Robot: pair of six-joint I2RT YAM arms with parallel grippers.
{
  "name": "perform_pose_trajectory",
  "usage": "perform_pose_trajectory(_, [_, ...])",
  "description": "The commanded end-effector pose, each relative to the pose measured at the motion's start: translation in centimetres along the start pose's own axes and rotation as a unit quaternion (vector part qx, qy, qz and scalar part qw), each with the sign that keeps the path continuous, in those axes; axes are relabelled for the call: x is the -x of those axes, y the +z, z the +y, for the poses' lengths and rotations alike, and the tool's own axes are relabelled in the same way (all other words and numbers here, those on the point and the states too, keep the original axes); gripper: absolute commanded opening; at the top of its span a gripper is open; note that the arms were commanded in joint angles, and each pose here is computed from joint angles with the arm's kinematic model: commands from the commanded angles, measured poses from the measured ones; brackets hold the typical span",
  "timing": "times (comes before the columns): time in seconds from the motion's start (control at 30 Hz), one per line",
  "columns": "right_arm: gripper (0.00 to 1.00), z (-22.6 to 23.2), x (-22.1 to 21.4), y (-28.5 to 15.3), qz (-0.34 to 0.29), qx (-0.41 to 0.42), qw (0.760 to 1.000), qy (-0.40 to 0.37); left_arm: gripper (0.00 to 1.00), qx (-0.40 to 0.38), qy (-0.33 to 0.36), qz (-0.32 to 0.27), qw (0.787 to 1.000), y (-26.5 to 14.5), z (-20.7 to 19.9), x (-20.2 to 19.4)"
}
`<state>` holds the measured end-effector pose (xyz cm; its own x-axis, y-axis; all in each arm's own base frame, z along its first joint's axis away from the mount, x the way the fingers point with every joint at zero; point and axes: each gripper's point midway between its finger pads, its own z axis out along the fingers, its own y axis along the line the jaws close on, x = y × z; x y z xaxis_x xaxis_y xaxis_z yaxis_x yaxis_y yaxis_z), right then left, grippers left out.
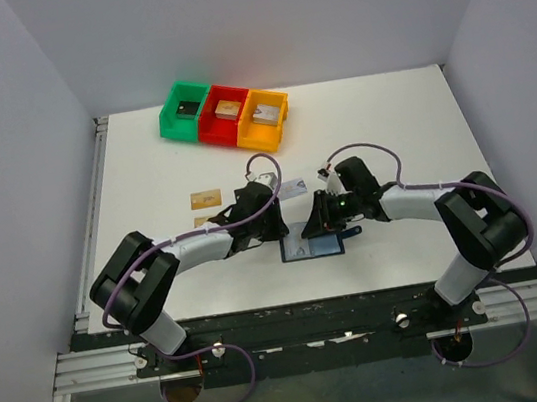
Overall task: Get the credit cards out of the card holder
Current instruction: Remove the credit card from the card holder.
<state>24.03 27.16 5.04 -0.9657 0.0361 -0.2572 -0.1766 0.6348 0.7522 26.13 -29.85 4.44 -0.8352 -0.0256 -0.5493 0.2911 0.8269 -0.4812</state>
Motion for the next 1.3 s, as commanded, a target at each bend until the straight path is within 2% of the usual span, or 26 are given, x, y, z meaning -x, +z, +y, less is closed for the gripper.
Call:
perform_pose_trajectory(0.0, [0.34, -0.2, 0.1, 0.8, 0.006, -0.002, 1.0, 0.003, 0.0, 0.01, 0.0, 0.015, 1.0, 0.5, 0.7, -1.0])
perform_pose_trajectory(0.23, [0.34, -1.5, -0.5, 1.3, 0.014, -0.018, 1.0, 0.015, 0.0, 0.017, -0.006, 0.024, 1.0, 0.6, 1.3, -1.8])
perform_pose_trajectory(0.43, [0.38, -1.9, -0.7, 1.4, 0.017, -0.024, 0.999, 0.016, 0.0, 0.02, -0.01, 0.027, 0.999, 0.7, 1.5, -2.1])
perform_pose_trajectory(1.1, [0.35, -1.3, -1.2, 2.0, 0.03, 0.01, 0.999, 0.029, 0.0, 0.018, -0.016, 0.019, 1.0, 0.3, 1.5, -2.0])
perform_pose_trajectory(1.27, [0.35, -1.7, -1.4, 2.2, 0.033, 0.005, 0.999, 0.033, 0.05, 0.009, -0.013, 0.003, 1.0, -0.4, 0.8, -1.0])
